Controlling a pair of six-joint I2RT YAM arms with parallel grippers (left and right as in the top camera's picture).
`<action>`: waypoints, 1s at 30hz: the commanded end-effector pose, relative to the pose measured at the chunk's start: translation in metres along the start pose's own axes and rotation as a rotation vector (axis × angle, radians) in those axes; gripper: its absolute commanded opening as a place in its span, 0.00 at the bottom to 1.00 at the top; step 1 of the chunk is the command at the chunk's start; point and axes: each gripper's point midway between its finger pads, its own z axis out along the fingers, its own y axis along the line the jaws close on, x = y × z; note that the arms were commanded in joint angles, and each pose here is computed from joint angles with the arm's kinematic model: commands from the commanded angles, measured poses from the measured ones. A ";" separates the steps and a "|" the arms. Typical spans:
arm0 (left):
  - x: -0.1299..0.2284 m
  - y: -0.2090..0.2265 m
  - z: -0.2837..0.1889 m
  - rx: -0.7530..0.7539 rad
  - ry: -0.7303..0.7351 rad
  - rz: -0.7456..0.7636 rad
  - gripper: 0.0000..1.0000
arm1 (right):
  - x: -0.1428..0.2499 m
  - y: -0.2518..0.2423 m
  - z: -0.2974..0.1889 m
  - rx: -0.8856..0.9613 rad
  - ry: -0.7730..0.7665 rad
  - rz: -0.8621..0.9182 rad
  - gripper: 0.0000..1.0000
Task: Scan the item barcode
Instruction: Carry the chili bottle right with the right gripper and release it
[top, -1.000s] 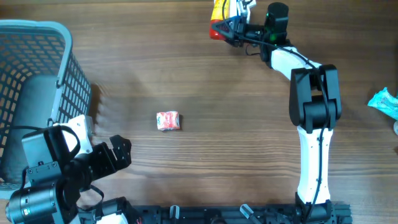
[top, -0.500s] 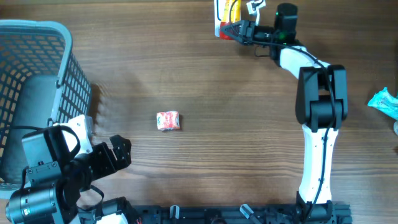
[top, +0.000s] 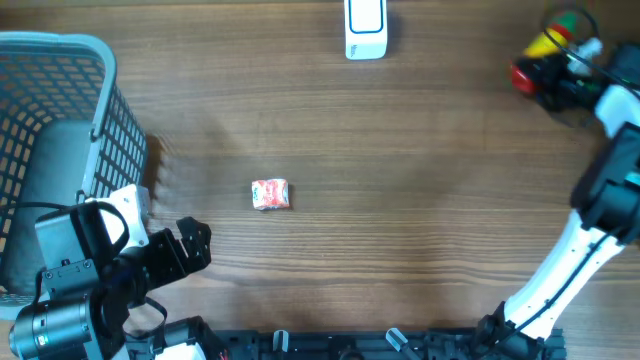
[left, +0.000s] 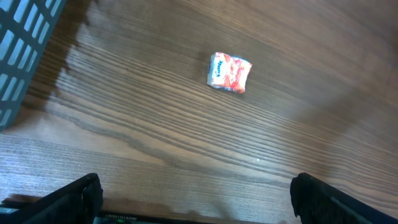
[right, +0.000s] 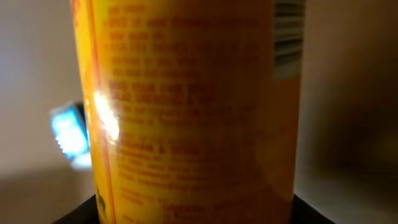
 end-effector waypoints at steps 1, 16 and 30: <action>0.000 0.000 0.000 -0.003 -0.004 -0.009 1.00 | -0.034 -0.086 -0.067 0.430 -0.151 -0.023 0.05; 0.000 0.000 0.000 -0.002 -0.004 -0.009 1.00 | -0.059 0.036 -0.232 0.574 -0.459 -0.040 1.00; 0.000 0.000 0.000 -0.003 -0.004 -0.009 1.00 | 0.233 0.233 -0.059 0.132 0.367 -0.233 1.00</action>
